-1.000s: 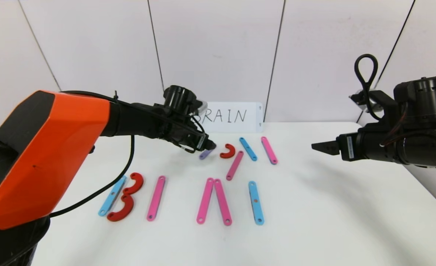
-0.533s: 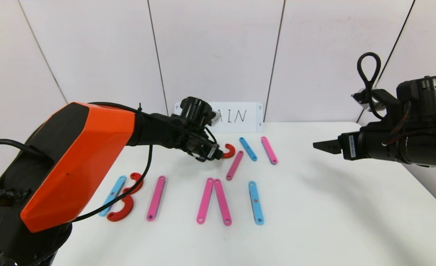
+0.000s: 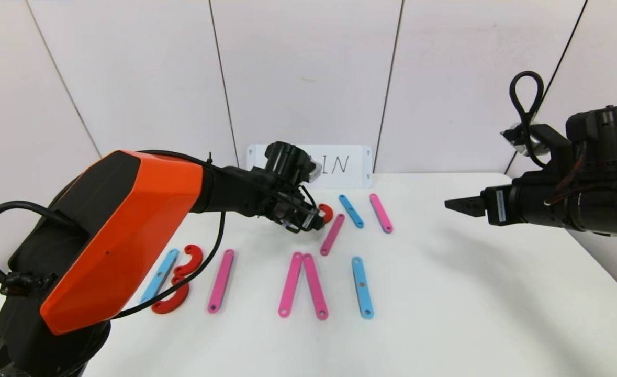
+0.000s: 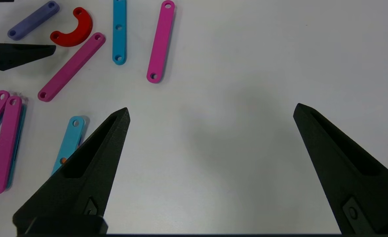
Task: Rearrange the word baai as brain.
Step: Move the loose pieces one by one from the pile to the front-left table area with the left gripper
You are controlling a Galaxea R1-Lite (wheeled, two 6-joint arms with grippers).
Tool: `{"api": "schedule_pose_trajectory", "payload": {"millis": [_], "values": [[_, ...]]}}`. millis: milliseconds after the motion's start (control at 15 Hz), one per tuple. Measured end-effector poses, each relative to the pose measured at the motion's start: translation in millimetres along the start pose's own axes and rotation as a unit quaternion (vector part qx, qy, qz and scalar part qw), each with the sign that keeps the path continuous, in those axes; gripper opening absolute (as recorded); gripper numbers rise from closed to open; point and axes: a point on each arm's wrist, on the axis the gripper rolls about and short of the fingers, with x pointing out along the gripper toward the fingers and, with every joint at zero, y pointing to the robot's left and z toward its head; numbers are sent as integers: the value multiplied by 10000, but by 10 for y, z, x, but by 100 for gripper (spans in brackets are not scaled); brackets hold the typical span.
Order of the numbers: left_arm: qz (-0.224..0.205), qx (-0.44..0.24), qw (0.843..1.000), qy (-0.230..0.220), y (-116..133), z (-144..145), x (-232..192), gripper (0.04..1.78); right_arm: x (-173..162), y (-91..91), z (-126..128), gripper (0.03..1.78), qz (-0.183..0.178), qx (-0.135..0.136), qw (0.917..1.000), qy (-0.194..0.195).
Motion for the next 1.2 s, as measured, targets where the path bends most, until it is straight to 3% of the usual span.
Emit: {"api": "schedule_pose_trajectory", "payload": {"millis": [467, 1200], "values": [[221, 141, 9997, -30, -41, 24, 89, 175, -1, 4, -3, 174, 8, -5, 10000, 3], [86, 252, 9996, -63, -227, 27, 174, 175, -13, 0, 3, 174, -2, 2, 10000, -17]]}}
